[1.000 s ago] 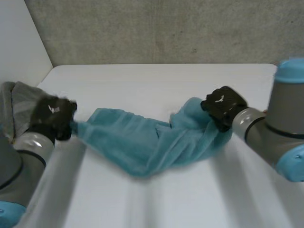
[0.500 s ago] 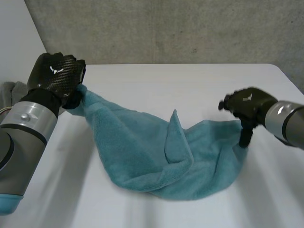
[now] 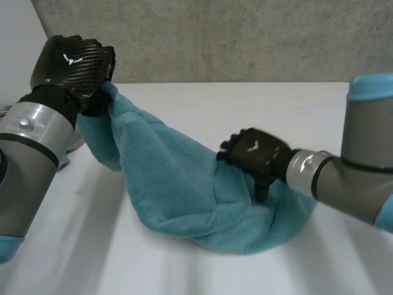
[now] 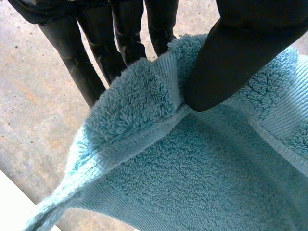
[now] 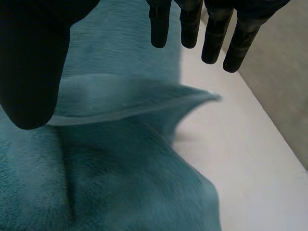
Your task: Fold the laundry.
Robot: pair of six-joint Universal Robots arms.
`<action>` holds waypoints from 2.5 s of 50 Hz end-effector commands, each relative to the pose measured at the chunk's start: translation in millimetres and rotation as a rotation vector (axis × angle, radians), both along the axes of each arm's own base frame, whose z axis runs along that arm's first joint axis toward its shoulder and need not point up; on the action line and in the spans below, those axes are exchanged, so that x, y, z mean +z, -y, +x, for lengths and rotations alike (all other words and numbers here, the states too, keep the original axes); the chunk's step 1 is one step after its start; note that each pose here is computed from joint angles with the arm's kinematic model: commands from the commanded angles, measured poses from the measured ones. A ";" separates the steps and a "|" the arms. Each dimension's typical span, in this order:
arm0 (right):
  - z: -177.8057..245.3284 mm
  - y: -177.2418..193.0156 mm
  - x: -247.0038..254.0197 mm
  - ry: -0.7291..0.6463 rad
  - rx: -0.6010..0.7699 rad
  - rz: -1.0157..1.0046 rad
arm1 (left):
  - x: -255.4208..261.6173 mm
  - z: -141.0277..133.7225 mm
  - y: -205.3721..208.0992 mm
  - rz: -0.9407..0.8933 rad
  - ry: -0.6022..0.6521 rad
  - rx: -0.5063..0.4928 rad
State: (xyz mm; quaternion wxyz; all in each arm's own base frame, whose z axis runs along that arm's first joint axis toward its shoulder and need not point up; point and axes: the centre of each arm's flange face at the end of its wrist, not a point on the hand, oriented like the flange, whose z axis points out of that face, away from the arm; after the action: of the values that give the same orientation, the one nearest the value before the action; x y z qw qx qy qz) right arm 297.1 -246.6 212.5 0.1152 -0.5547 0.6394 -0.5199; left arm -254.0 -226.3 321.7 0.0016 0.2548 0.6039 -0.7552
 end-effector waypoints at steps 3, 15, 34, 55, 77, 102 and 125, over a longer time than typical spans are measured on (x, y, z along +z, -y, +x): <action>15.6 -12.2 -41.6 -0.121 0.160 -0.177 | -3.9 -1.4 0.2 0.011 0.003 -0.003; 27.7 16.5 -45.1 -0.071 0.110 -0.351 | -5.6 0.1 1.5 0.018 0.005 0.011; 20.5 8.5 -32.9 -0.069 0.188 -0.220 | -4.8 1.1 -0.2 0.025 -0.007 0.011; 26.0 12.6 -28.5 -0.039 0.290 -0.360 | -10.4 3.9 2.7 0.058 -0.019 0.018; 44.4 41.4 -67.6 -0.118 0.354 -0.443 | -11.5 8.2 7.2 0.061 -0.016 0.039; -103.1 10.0 134.6 -0.158 -0.419 -0.252 | 48.9 32.0 -15.6 -0.023 -0.086 0.078; -85.9 99.6 71.4 -0.218 -0.516 -0.300 | -50.7 2.2 70.3 0.262 0.155 0.115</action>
State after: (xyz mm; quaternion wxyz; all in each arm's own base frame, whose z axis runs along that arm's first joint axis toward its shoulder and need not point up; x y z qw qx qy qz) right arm 198.8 -298.8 265.4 -0.1207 -0.4822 0.7268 -0.4740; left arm -235.3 -249.1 259.6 0.0403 0.2789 0.7349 -0.6168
